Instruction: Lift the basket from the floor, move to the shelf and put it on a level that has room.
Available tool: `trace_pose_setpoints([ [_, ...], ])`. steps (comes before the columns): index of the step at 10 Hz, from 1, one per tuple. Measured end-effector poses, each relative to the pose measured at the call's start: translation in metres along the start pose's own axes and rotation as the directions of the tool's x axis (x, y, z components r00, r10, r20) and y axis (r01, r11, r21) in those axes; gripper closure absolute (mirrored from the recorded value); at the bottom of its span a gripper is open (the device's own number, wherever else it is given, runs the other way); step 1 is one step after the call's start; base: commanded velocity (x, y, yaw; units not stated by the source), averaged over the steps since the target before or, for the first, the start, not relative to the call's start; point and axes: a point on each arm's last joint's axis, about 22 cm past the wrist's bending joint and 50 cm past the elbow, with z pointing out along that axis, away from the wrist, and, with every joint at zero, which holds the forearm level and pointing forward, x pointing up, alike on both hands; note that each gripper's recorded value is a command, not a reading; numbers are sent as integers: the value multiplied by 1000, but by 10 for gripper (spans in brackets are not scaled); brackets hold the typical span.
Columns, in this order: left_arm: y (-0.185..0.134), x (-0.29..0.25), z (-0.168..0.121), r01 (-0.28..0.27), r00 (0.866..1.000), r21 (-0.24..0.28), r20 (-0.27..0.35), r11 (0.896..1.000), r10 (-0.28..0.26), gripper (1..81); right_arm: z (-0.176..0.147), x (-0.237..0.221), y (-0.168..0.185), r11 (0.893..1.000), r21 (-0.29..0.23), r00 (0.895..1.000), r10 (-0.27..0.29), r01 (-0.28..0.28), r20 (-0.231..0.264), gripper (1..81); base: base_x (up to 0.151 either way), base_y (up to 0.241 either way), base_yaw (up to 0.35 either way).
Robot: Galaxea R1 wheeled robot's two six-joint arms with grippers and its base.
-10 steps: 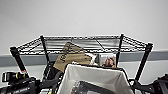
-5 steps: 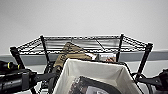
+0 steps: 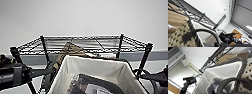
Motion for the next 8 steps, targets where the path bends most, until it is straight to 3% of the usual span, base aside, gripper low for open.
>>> trace_pose_setpoints([
  [8,25,41,-10,-40,999,29,-4,999,40,811,-1,31,-36,999,7,998,-51,50,29,811,0,0,0],
])
